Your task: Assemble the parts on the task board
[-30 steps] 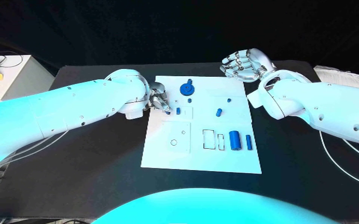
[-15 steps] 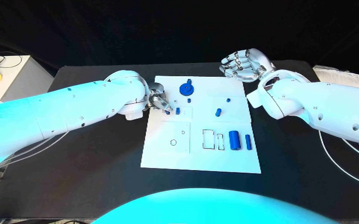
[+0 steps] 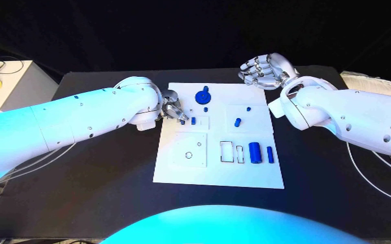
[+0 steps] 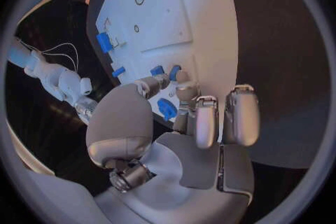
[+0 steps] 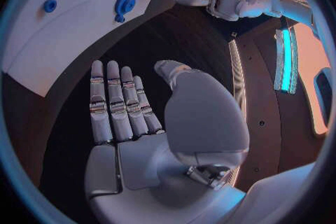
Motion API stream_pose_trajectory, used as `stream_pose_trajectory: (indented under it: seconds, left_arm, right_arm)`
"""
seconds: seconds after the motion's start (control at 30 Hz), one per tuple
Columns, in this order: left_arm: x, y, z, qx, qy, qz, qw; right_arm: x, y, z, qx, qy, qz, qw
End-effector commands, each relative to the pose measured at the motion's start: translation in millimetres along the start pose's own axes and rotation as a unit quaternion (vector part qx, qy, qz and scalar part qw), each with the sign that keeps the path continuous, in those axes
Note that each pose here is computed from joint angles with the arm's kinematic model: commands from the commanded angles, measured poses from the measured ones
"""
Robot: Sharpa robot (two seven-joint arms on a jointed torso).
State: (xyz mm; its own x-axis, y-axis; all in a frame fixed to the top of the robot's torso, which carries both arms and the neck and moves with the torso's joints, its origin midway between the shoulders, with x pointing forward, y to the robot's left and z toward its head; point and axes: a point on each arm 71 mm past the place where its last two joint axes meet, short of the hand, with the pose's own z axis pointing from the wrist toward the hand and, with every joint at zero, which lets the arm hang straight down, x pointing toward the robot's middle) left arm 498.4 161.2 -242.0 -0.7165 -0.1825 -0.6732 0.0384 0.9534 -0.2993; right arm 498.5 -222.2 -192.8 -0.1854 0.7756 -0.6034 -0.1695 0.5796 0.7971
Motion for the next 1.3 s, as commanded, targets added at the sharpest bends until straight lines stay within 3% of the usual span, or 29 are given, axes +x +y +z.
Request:
stream_pose_trajectory:
  seconds: [0.03,1.0,1.3]
  left_arm:
    - [1.6,0.1,1.0,-0.004,0.005,-0.001,1.0]
    - [-1.3,5.3,-1.6,-0.007,-0.009,-0.003,1.0]
    - [-7.1,2.5,-9.9,0.029,-0.032,-0.046,0.998]
  right_arm:
    - [2.0,1,-0.4,-0.007,0.009,0.0,1.0]
    - [3.0,0,-1.1,-0.006,0.011,0.0,1.0]
    - [3.3,-1,-1.5,-0.005,0.012,0.0,1.0]
